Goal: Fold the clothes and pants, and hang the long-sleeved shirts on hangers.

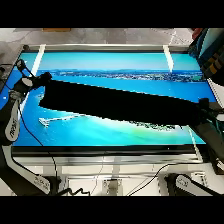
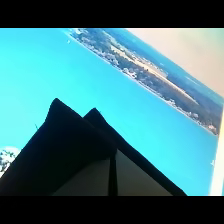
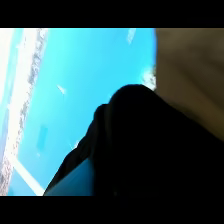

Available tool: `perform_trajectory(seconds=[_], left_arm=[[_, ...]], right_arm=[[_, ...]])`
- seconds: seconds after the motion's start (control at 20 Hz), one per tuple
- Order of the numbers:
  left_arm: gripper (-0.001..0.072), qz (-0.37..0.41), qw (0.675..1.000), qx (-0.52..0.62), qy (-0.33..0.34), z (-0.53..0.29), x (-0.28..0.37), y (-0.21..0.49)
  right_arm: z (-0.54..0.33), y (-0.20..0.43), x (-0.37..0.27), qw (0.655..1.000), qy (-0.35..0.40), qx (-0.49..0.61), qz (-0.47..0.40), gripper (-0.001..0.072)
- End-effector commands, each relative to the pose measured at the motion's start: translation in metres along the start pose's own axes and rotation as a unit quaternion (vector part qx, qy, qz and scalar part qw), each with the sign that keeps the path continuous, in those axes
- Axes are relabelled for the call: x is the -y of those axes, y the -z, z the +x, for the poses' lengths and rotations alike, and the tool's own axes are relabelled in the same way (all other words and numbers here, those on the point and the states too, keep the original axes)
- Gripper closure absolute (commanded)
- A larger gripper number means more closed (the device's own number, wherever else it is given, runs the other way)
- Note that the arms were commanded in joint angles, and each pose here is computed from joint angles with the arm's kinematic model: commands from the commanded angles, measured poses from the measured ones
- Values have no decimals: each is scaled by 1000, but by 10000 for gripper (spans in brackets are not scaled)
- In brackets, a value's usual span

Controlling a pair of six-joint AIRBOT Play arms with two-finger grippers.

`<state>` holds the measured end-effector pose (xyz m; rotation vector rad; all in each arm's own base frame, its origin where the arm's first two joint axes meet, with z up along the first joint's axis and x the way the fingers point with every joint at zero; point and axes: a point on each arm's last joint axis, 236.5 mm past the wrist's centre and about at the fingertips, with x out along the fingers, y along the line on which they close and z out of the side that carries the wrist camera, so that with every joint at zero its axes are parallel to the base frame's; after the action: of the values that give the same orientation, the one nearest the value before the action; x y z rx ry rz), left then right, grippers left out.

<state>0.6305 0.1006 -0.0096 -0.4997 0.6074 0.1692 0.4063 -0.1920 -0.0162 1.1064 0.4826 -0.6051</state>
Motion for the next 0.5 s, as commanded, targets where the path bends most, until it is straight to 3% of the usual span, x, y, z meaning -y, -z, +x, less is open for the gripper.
perform_trajectory(seconds=[0.0,0.05,0.3,0.45], left_arm=[[299,-8,1000,8,1,10,2,3],[-8,-9,1000,12,2,9,3,0],[-7,6,999,45,3,-33,6,-45],[1,29,999,-21,-28,-68,-23,-38]], right_arm=[[34,11,-12,1000,-1,2,-8,142],[35,11,-15,1000,-3,2,-21,22],[19,-13,-39,997,-20,22,-77,19],[-5,-35,-36,993,-10,33,-112,20]])
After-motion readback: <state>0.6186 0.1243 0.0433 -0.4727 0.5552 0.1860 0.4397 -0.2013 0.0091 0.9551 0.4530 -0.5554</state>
